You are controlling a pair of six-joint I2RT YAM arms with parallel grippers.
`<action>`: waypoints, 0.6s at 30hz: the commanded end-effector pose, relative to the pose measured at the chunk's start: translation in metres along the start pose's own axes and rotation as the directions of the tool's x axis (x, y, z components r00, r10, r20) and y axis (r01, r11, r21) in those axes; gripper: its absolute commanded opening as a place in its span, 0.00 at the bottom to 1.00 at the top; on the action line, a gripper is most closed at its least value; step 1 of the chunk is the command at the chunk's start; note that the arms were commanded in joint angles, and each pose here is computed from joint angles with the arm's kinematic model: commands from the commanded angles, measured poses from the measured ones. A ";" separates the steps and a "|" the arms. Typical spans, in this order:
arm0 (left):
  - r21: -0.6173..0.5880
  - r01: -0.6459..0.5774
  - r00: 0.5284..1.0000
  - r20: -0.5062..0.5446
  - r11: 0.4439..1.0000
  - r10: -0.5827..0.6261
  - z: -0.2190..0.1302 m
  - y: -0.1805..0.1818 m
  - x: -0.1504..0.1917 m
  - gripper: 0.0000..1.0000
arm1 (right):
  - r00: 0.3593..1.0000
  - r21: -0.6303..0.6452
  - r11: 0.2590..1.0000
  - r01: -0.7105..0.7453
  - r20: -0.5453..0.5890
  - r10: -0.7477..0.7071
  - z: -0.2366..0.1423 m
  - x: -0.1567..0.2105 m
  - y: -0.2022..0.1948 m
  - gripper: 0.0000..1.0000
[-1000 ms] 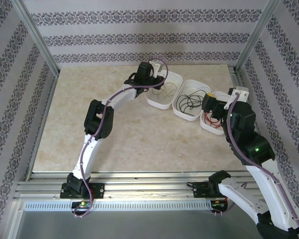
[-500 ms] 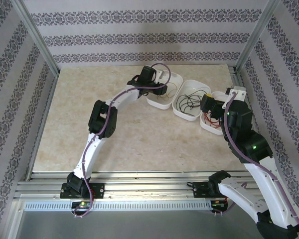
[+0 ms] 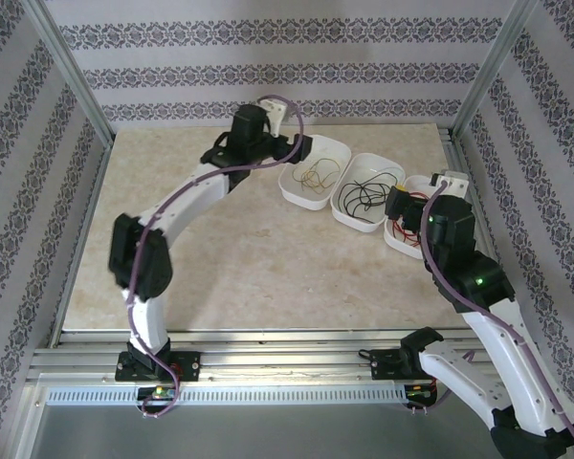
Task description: Untangle the cables
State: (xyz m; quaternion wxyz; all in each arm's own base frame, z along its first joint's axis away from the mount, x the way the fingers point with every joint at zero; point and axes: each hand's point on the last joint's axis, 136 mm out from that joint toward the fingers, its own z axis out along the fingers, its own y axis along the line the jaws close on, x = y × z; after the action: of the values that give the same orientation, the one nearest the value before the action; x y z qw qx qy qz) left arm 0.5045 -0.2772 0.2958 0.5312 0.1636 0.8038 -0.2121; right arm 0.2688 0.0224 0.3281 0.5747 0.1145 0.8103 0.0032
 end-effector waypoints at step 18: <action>-0.692 0.021 0.999 -0.017 0.722 -0.046 -0.220 0.172 0.176 0.99 | 0.992 0.232 0.968 -0.093 0.100 0.071 0.058 0.088 -0.073 0.98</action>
State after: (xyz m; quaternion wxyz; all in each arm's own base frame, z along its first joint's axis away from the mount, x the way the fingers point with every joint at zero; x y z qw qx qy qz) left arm 0.3526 -0.0250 0.1928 0.5366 -0.0401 0.8396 0.0744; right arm 0.2710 -0.0373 0.2048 0.5493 0.2130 0.8044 -0.0768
